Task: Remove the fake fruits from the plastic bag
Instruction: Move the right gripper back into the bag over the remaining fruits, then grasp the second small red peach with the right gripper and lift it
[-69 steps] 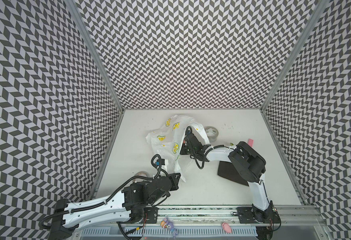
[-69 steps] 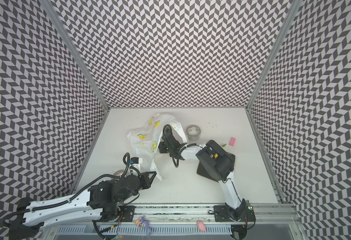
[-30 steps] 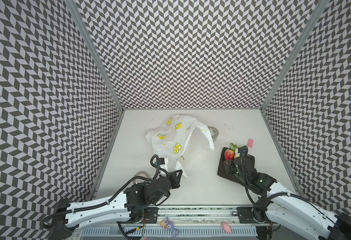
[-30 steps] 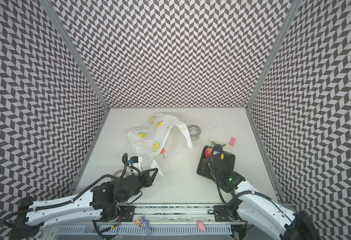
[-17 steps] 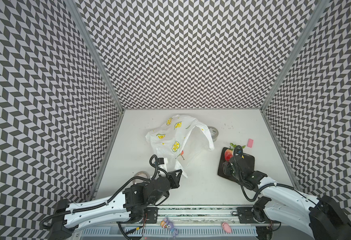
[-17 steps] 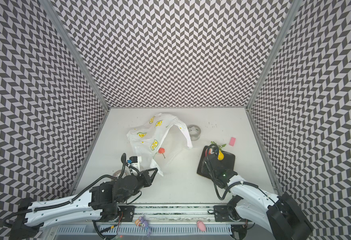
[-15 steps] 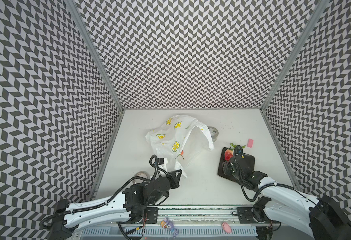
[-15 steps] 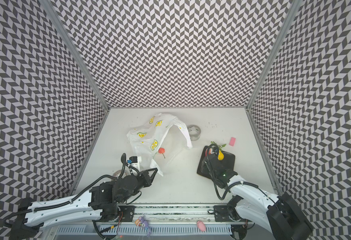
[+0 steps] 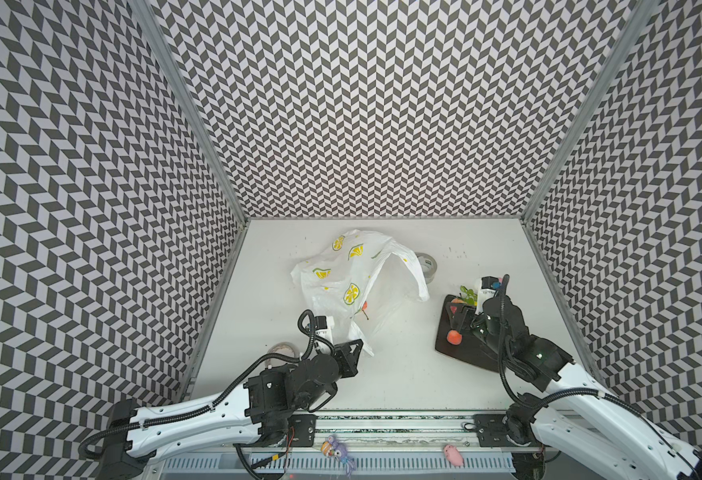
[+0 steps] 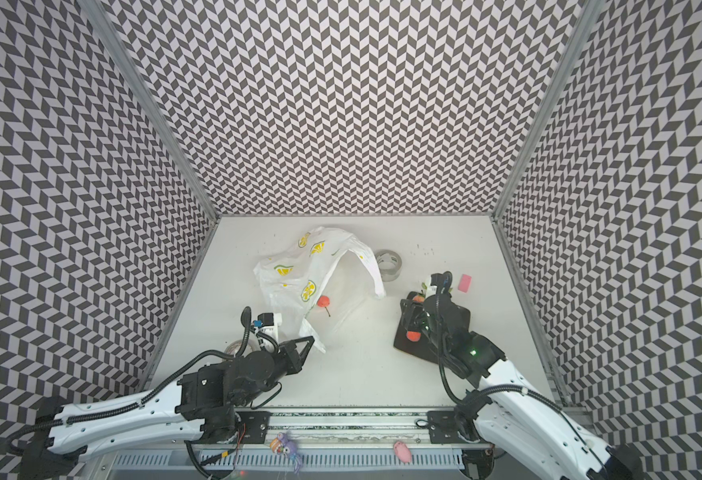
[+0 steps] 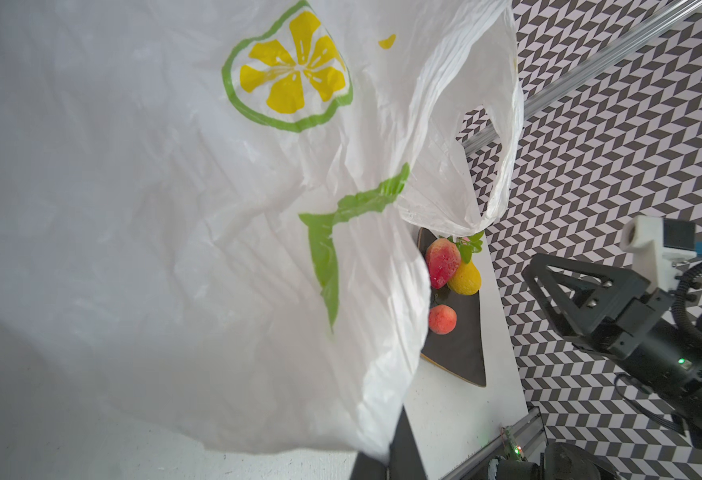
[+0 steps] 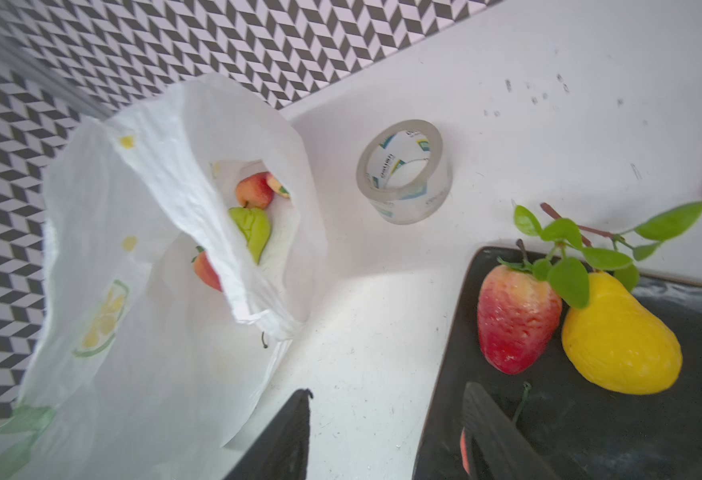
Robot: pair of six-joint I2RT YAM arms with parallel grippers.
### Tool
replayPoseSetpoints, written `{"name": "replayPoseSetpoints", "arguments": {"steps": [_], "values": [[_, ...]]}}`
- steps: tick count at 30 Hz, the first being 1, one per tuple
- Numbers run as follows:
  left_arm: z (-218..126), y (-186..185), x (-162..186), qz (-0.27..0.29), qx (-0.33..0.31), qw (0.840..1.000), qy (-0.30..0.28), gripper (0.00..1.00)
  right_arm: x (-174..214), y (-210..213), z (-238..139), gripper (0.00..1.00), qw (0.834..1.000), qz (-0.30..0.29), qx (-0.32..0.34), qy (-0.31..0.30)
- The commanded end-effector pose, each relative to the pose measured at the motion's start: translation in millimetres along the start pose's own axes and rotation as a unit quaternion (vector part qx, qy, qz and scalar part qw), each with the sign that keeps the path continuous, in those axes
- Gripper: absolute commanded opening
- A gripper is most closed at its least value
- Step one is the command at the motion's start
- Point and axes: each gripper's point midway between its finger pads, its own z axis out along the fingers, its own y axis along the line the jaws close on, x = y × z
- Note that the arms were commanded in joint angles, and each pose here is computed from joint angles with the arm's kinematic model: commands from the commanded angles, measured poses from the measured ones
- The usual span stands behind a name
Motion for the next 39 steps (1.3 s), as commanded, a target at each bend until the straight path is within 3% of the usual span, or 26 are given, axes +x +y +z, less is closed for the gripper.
{"name": "replayPoseSetpoints", "arguments": {"steps": [1,7,11,17,22,39], "values": [[-0.1,3.5,-3.0,0.001,-0.005,1.0,-0.009,0.0,13.4,48.6,-2.5,0.54,0.996,-0.032,-0.078,0.031],[-0.6,2.8,-3.2,0.002,-0.005,1.0,-0.008,0.0,47.3,131.8,17.5,0.53,0.981,-0.096,-0.154,0.063],[-2.5,1.4,-3.7,0.003,-0.005,1.0,-0.005,0.0,64.3,158.1,50.2,0.53,0.977,-0.117,-0.161,0.077],[-5.7,2.4,-5.9,0.004,-0.008,1.0,-0.005,0.0,66.4,162.8,107.9,0.54,0.985,-0.128,-0.098,0.057],[-8.9,3.2,-7.6,0.004,-0.012,1.0,-0.005,0.0,78.0,167.5,149.1,0.58,0.984,-0.13,-0.092,0.075],[-13.3,12.0,-7.5,-0.002,-0.021,1.0,-0.003,0.0,92.9,159.5,232.8,0.62,0.986,-0.131,-0.04,0.095]]}}
